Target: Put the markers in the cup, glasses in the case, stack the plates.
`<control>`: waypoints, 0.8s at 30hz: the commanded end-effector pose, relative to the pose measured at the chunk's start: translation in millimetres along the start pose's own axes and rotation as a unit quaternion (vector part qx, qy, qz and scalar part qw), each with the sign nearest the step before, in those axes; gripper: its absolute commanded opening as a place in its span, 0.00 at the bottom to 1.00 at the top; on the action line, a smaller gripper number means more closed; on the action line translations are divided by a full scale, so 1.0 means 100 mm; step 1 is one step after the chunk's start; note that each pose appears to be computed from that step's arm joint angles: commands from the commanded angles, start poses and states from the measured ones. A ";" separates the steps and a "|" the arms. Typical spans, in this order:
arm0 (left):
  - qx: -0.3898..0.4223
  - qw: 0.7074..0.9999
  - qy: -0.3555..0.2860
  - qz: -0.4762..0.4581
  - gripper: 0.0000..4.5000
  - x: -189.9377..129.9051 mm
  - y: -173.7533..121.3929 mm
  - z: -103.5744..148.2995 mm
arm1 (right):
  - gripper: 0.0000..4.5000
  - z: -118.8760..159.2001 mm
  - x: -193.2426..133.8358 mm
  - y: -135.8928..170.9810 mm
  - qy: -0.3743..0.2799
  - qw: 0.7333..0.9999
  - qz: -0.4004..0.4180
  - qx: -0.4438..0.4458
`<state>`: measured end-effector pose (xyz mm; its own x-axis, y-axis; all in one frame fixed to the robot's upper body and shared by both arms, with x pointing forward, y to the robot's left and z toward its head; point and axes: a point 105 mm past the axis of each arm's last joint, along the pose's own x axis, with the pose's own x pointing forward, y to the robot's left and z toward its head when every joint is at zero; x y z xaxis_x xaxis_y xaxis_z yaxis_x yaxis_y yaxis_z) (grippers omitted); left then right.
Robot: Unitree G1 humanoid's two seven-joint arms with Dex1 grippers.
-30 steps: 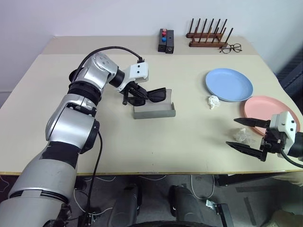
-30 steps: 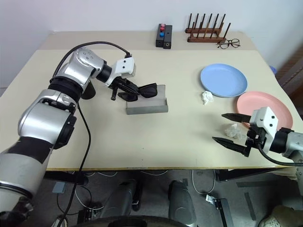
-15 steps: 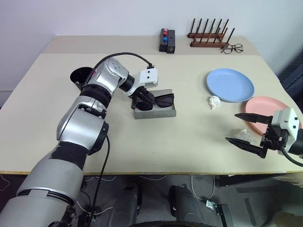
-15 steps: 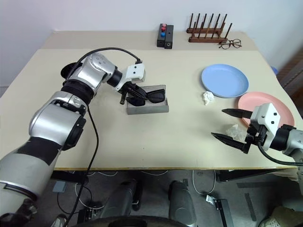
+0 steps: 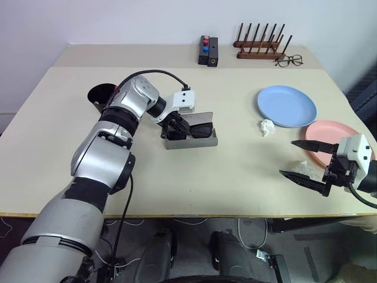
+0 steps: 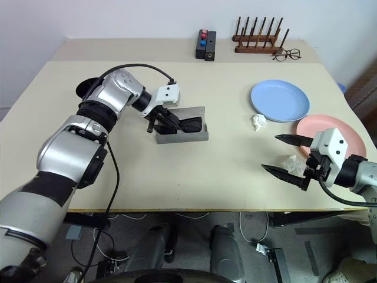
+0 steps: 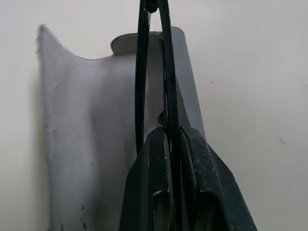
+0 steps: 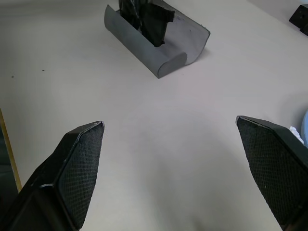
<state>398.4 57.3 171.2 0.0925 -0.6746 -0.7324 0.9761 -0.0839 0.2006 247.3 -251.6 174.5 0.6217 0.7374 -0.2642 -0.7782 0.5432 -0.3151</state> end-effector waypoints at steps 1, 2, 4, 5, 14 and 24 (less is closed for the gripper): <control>0.017 1.000 0.001 -0.004 0.50 -0.04 0.00 0.06 | 1.00 0.10 0.02 0.00 -0.017 1.000 0.001 -0.014; 0.018 1.000 0.001 0.001 0.62 -0.04 0.01 0.06 | 1.00 0.10 0.03 0.00 -0.017 1.000 0.001 -0.015; 0.021 1.000 -0.005 0.012 0.85 -0.04 0.04 0.08 | 1.00 0.10 0.03 0.00 -0.018 1.000 0.002 -0.015; 0.027 0.999 -0.008 0.018 0.95 -0.05 0.05 0.09 | 1.00 0.10 0.03 -0.01 -0.017 1.000 0.002 -0.015; 0.006 0.987 -0.088 0.131 0.84 -0.31 0.33 0.42 | 1.00 0.10 0.09 -0.06 -0.019 1.000 -0.001 -0.020; -0.027 0.955 -0.060 0.289 0.02 -0.45 0.66 0.37 | 1.00 0.14 0.21 -0.11 -0.033 0.999 0.004 -0.027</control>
<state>446.2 57.1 229.9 0.5429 -0.7044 -0.4572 0.8245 0.3435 0.4497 266.4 -239.4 178.0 0.6038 0.7606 -0.2384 -0.7866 0.5202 -0.3327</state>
